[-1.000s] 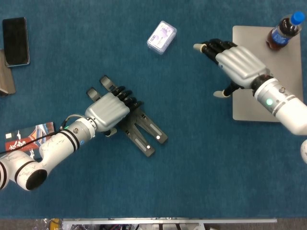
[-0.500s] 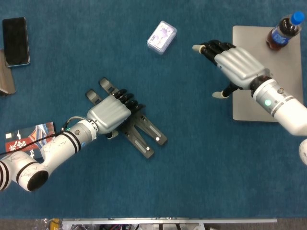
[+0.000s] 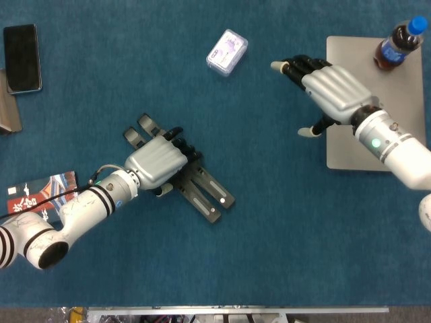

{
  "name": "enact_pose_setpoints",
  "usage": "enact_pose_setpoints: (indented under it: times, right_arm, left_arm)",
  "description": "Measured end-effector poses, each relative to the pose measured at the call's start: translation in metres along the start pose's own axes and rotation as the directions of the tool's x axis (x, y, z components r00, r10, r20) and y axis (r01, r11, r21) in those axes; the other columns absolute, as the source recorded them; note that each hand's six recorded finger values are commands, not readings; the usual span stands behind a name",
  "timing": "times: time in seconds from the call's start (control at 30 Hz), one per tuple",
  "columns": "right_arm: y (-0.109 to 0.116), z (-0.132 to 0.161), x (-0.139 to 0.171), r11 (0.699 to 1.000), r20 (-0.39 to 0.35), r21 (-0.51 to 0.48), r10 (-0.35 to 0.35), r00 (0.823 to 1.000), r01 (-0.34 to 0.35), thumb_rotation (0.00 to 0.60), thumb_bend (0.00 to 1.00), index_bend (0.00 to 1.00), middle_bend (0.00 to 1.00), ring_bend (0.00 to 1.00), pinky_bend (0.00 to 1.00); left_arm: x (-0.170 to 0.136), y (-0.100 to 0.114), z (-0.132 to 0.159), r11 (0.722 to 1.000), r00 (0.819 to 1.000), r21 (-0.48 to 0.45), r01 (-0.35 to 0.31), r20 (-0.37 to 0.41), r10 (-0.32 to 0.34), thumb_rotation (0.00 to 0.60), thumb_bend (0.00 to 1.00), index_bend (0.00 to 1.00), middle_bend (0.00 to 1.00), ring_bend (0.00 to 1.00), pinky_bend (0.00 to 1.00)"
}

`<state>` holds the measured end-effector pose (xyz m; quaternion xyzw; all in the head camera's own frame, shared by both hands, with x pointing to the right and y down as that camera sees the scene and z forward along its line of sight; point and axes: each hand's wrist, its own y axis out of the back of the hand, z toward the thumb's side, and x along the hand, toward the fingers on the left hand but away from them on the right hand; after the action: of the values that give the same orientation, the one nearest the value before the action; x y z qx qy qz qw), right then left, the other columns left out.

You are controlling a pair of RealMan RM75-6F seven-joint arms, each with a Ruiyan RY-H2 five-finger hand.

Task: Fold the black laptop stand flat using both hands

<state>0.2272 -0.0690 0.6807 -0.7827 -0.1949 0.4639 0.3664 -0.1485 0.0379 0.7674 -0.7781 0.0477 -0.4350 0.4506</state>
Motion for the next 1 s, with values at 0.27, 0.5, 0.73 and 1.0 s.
enact_pose_setpoints:
  times: [0.27,0.5,0.73,1.0]
  right_arm:
    - [0.0002,-0.0001,0.0,1.0,0.002,-0.001,-0.001,1.0,0.001,0.6,0.09,0.0,0.09,0.0,0.14]
    - [0.0012,0.0005,-0.0002,1.0,0.004,-0.003,-0.004,1.0,0.004,0.6,0.09,0.0,0.09,0.0,0.14]
    - [0.0028,0.001,0.0011,1.0,0.002,-0.005,-0.009,1.0,0.009,0.6,0.09,0.0,0.09,0.0,0.14]
    - [0.0077,-0.0047,0.0062,1.0,0.015,-0.006,-0.025,1.0,0.025,0.6,0.09,0.0,0.09,0.0,0.14]
  left_arm:
    - [0.0004,-0.001,0.002,1.0,1.0,-0.021,-0.004,0.01,0.005,0.6,0.34,0.19,0.36,0.24,0.04]
    - [0.0004,0.0016,0.0031,0.999,1.0,-0.033,-0.018,0.016,0.019,0.6,0.34,0.19,0.38,0.26,0.04]
    - [-0.0022,0.0041,0.0023,0.999,0.999,-0.038,-0.033,0.017,0.034,0.6,0.34,0.16,0.36,0.26,0.04]
    - [-0.0086,0.0065,0.0017,0.999,1.0,-0.047,-0.027,0.01,0.027,0.6,0.34,0.0,0.04,0.0,0.04]
